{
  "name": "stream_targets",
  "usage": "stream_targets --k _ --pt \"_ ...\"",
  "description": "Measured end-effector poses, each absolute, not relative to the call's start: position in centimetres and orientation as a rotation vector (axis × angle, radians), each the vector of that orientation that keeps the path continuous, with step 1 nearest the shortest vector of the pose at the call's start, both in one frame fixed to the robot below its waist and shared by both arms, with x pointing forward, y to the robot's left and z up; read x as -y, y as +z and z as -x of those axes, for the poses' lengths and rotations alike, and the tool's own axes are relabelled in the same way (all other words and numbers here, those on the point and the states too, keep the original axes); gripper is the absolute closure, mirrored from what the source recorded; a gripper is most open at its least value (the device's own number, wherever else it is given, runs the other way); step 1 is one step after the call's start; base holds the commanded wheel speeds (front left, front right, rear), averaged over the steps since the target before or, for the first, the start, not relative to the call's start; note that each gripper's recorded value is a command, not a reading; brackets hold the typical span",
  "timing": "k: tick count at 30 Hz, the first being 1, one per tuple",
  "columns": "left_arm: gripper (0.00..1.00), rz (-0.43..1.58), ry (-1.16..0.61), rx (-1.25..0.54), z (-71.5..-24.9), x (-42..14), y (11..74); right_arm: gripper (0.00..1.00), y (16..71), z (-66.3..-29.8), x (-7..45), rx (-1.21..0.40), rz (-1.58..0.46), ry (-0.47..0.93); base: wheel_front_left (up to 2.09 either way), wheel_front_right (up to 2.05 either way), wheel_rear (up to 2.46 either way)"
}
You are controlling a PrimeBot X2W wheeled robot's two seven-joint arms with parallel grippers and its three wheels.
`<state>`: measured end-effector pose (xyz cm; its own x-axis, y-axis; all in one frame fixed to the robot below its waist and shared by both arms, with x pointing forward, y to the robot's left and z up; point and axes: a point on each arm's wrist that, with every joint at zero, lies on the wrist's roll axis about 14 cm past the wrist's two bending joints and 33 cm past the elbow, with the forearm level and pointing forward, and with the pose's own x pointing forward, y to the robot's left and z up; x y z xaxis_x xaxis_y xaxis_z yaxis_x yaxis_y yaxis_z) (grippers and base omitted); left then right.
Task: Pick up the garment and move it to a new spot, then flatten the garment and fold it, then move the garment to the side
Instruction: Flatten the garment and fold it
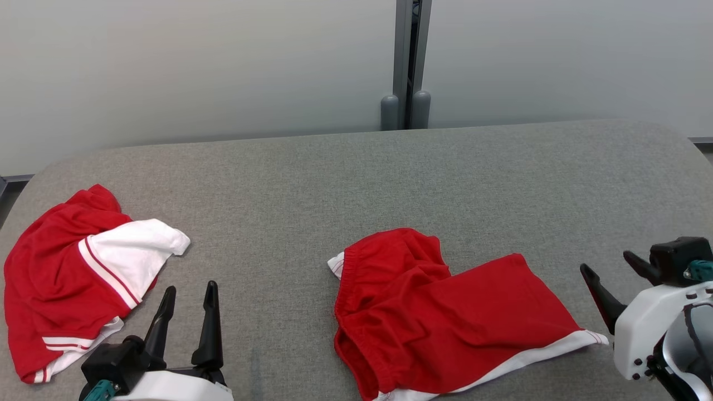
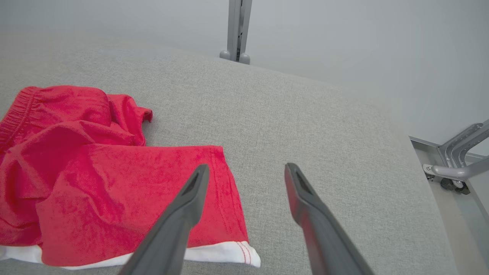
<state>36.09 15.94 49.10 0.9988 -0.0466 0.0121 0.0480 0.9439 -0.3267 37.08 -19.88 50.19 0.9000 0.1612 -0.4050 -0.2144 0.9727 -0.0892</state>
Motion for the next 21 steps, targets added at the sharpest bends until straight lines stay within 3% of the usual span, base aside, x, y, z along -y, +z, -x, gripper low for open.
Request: stream_targets --k 13,21 --pt "0.0 0.328 -0.051 -0.001 -36.2 -16.0 49.1 0.0 55.5 -39.2 15.3 -0.031 -0.05 0.226 0.0 0.0 0.0" --pt "0.0 0.328 -0.069 -0.001 -36.4 -15.4 49.4 0.0 54.3 -39.5 15.4 0.039 -0.122 0.184 0.0 0.0 0.0"
